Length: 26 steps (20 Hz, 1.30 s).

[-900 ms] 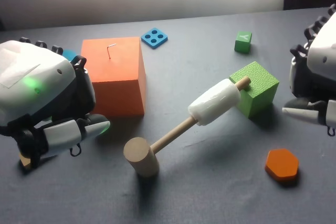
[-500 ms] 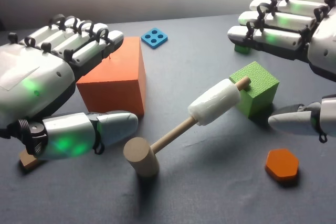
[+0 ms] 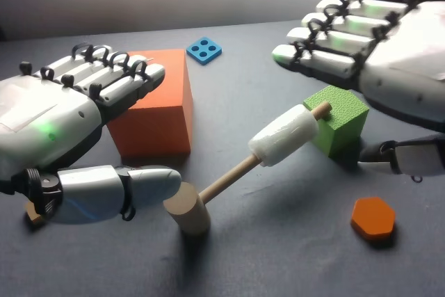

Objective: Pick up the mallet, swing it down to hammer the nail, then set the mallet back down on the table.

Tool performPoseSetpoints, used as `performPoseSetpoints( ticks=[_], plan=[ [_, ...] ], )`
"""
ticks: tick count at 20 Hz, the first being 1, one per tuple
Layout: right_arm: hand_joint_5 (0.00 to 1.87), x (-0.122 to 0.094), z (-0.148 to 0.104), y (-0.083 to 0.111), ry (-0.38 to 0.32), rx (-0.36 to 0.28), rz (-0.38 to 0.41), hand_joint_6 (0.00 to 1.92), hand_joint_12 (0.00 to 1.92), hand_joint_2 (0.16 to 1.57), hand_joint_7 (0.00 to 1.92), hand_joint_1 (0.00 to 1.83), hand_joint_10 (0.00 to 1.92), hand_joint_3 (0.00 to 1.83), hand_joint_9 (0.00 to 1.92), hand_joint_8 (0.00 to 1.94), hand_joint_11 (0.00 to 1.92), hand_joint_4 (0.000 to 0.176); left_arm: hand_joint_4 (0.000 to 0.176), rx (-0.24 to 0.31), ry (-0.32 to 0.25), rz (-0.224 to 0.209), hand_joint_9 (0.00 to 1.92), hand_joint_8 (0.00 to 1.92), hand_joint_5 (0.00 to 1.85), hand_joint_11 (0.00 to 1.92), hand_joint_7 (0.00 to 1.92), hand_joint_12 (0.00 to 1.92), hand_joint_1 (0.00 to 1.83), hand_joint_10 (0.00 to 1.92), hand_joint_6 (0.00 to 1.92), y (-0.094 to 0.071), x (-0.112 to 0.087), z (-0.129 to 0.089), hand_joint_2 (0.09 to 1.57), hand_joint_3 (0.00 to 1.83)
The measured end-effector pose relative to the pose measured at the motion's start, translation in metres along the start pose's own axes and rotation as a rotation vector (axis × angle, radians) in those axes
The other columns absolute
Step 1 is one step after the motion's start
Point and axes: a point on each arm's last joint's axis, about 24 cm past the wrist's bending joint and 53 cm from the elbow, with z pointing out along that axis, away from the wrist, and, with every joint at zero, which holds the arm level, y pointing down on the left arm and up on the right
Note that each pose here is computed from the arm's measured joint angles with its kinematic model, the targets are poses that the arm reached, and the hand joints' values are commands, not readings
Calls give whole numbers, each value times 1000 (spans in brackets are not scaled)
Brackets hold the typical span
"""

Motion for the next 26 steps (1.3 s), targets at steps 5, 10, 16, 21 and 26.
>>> performPoseSetpoints(
  ticks=[5,10,16,21,26],
  plan=[
    [0,15,23,0,45,89,67,0,0,1025,0,1239,0,0,0,0,0,0,0,-7,49,61,0,0,0,0,0,0,0,0,0,11,6,3,1156,30],
    [0,38,42,-14,136,170,156,0,0,1026,0,1258,0,0,0,0,0,0,0,17,62,75,0,0,0,0,0,0,0,0,0,18,4,11,1161,26],
    [0,44,73,-17,152,190,145,0,0,976,0,1176,0,0,0,0,0,0,0,37,143,24,0,0,0,0,0,0,0,0,0,25,34,9,1167,23],
    [0,64,98,-22,189,209,166,0,0,1010,0,1270,0,0,0,0,0,0,0,38,144,-17,0,0,0,0,0,0,0,0,0,32,45,5,1177,23],
    [0,74,112,-23,202,214,181,0,0,983,0,1176,0,0,0,0,0,0,0,41,124,-10,0,0,0,0,0,0,0,0,0,36,40,9,1173,17]
  ],
)
